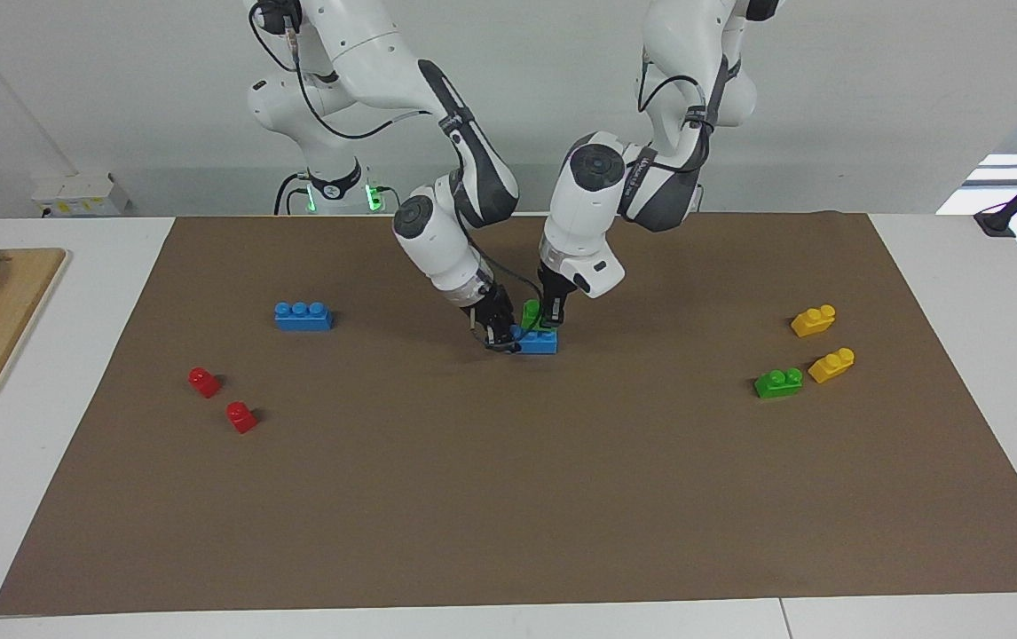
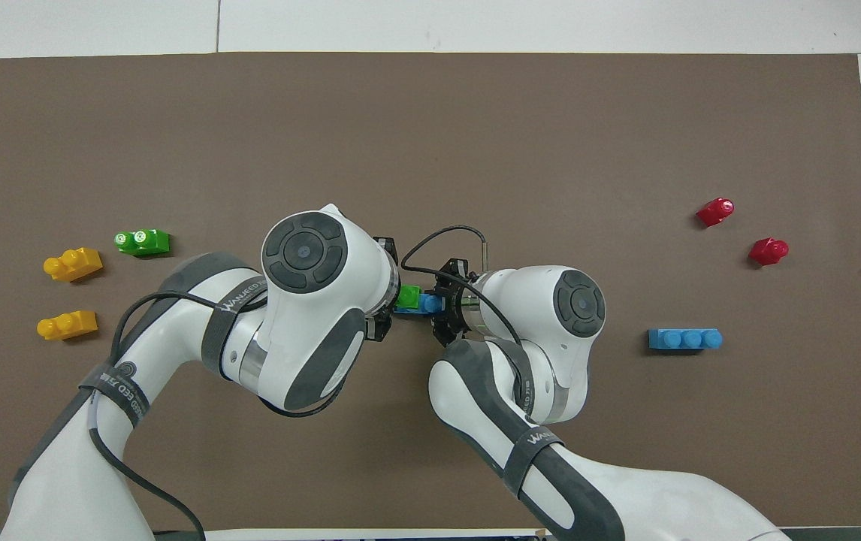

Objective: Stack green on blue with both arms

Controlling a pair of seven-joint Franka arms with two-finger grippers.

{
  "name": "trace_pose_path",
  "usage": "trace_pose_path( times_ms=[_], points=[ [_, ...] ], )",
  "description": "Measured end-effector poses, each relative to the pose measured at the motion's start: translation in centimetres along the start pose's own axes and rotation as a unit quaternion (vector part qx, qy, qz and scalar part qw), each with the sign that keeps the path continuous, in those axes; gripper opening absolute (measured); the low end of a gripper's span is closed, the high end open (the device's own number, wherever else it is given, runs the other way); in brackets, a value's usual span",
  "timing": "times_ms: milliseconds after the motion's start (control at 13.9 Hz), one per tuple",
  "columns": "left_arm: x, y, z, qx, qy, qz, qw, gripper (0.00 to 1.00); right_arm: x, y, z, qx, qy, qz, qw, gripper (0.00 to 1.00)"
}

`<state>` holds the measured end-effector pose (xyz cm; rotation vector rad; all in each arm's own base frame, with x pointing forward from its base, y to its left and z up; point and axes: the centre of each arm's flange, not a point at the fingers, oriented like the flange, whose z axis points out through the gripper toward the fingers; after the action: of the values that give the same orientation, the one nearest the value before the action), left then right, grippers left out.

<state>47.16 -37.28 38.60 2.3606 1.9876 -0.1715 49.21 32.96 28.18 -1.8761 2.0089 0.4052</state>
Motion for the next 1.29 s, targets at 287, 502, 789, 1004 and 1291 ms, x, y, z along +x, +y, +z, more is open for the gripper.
trace_pose_path(
  times_ms=[287,502,789,1004,1291],
  points=[
    [0.2,-0.2,0.4,0.014,0.007,-0.021,1.0,0.34,0.0,0.0,0.0,0.0,0.0,-0.003,1.0,0.35],
    [0.4,-0.2,0.5,0.011,0.019,-0.017,1.0,0.34,0.0,0.0,0.0,0.0,0.0,-0.005,1.0,0.35],
    [0.5,-0.1,0.5,0.005,0.023,-0.022,0.999,0.34,0.0,0.0,0.0,0.0,0.0,-0.005,1.0,0.35],
    [0.4,0.2,0.8,-0.007,0.017,-0.042,0.999,0.34,0.0,0.0,0.0,0.0,0.0,-0.005,1.0,0.35],
    [0.5,0.1,1.4,-0.007,0.021,-0.045,0.999,0.34,0.0,0.0,0.0,0.0,0.0,-0.006,1.0,0.35]
  ],
)
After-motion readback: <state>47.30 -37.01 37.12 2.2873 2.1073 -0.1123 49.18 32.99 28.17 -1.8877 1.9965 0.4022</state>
